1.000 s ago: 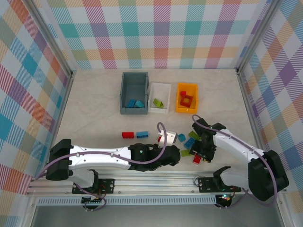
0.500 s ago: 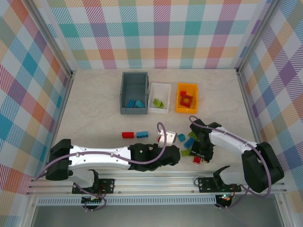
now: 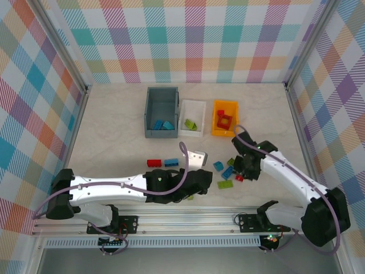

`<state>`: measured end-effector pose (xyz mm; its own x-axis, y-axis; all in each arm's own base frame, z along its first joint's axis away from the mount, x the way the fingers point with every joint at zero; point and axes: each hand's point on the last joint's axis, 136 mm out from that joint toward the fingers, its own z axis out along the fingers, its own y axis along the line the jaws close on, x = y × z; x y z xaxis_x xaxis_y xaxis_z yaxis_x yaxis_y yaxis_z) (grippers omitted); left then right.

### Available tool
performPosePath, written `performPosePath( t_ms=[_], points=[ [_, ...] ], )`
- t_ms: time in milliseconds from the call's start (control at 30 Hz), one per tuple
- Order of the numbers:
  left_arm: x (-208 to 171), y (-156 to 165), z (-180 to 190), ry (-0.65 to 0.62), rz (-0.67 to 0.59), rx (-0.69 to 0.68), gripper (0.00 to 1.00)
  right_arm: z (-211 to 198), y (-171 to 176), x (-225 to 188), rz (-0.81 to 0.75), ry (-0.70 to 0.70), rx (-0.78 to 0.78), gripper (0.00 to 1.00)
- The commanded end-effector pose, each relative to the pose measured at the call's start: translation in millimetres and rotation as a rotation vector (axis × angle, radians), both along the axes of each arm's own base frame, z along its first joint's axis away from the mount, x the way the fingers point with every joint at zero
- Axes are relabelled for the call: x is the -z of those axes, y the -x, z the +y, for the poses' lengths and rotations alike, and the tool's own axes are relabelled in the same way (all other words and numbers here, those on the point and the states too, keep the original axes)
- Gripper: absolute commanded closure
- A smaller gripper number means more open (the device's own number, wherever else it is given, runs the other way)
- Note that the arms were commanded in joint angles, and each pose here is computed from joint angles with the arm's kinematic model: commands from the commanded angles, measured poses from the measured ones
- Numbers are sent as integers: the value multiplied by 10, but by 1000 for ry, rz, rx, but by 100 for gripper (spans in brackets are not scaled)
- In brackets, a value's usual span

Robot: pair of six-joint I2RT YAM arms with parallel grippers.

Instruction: Sort the legos into containers by color

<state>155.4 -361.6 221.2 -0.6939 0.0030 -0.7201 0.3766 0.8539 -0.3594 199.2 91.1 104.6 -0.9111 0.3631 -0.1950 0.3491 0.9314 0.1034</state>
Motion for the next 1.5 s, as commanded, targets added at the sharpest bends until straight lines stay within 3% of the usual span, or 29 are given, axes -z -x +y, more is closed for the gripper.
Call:
performPosePath(
  t_ms=[0, 167, 367, 567, 900, 1067, 1267, 1467],
  points=[
    [-188, -258, 127, 33, -10, -47, 70, 44, -441, -424, -152, 65, -98, 66],
    [-313, -650, 82, 58, 8, -70, 70, 390, -1421, -780, -288, -23, -209, 66],
    [-381, -992, 42, 80, 19, -91, 70, 432, -2430, -653, -248, 41, -197, 66],
    [-397, -1090, -33, 69, 8, -80, 70, 387, -3021, -394, -208, 18, -170, 66],
    [-288, -1118, -21, 54, 27, -86, 71, 485, -3158, 77, -123, -87, -125, 66],
    [-270, -1100, -8, 54, 34, -83, 71, 520, -3158, 98, -118, -132, -131, 55],
    [-267, -1077, 99, 51, 36, -110, 71, 498, -3076, -203, -171, -141, -136, 34],
    [-207, -1050, 457, -33, 70, -208, 71, 392, -2824, -814, -304, -129, -142, 38]
  ],
)
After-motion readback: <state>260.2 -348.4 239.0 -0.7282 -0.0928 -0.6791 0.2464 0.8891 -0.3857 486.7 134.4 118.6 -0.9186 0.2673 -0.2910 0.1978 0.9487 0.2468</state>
